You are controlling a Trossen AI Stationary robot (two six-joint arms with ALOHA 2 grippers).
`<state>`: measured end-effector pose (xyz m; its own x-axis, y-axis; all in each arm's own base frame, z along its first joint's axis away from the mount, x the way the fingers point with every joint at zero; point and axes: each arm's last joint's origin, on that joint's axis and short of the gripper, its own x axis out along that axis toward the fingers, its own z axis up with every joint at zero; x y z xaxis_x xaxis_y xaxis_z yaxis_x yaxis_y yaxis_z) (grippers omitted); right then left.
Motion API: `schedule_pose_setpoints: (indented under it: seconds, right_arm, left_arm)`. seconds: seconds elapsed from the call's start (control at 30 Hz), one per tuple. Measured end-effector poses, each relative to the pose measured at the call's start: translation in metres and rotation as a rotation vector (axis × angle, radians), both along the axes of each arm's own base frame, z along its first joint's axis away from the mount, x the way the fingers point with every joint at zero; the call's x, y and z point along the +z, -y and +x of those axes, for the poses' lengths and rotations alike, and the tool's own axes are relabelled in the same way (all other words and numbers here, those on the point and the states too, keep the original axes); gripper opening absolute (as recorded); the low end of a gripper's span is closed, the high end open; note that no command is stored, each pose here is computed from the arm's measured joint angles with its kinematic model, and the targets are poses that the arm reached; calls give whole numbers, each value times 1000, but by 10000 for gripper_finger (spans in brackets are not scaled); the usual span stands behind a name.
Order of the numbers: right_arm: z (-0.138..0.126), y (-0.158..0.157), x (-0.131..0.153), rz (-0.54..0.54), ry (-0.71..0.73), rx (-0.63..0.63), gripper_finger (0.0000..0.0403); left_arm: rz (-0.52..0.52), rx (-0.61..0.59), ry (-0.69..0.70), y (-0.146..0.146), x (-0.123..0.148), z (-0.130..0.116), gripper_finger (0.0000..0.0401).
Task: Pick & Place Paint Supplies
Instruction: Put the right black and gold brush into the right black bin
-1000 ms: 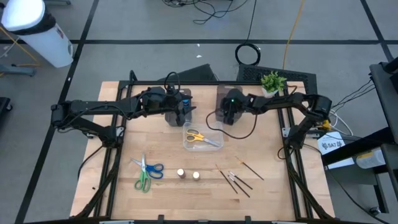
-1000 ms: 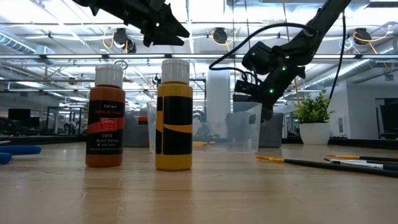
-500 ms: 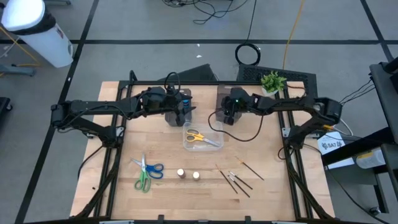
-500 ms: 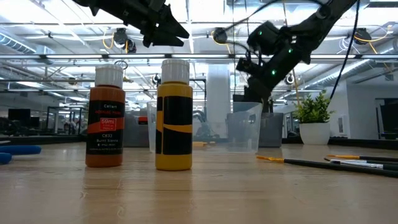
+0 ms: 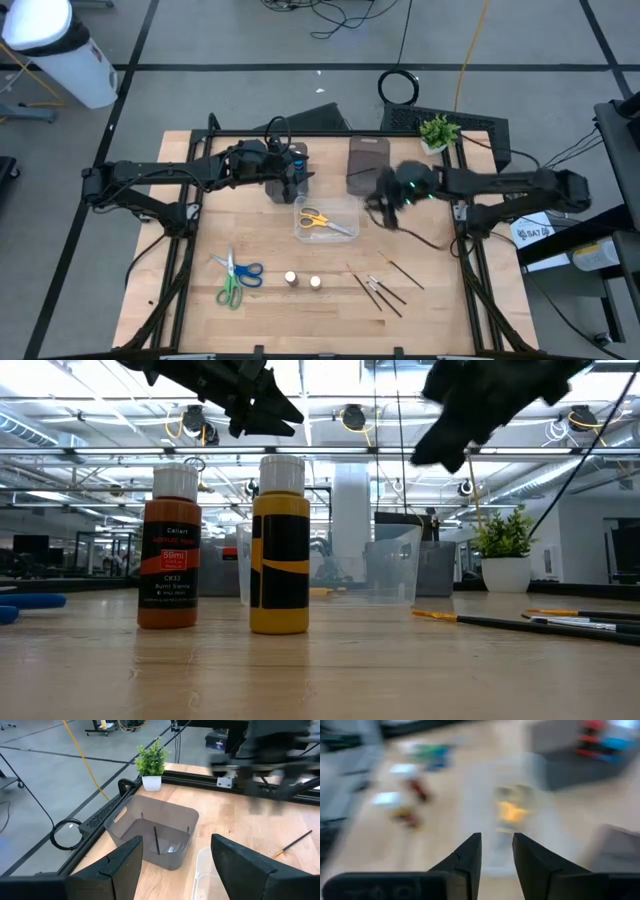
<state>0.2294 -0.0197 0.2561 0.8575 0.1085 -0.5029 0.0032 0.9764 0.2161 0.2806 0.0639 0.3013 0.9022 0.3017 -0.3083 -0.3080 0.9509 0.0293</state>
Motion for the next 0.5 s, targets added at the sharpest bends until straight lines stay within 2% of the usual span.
schedule_pose_setpoints:
  seconds: [0.13, 0.27, 0.37, 0.43, 0.5]
  right_arm:
    - [-12, -39, 3, 51, 213, 197, 91]
    - [-26, -70, 2, 107, 535, 461, 91]
    - [-41, -83, -4, 91, 770, 625, 89]
    - [-48, -89, -7, 71, 883, 640, 90]
    - [-51, -92, -5, 78, 920, 553, 98]
  left_arm:
    - [-6, 2, 2, 0, 0, 0, 244]
    - [-4, 2, 9, 0, 1, 0, 243]
    - [-14, 4, 42, 0, 3, 1, 244]
    - [-38, 11, 67, 0, 5, 2, 244]
    - [-52, 16, 75, 0, 5, 2, 244]
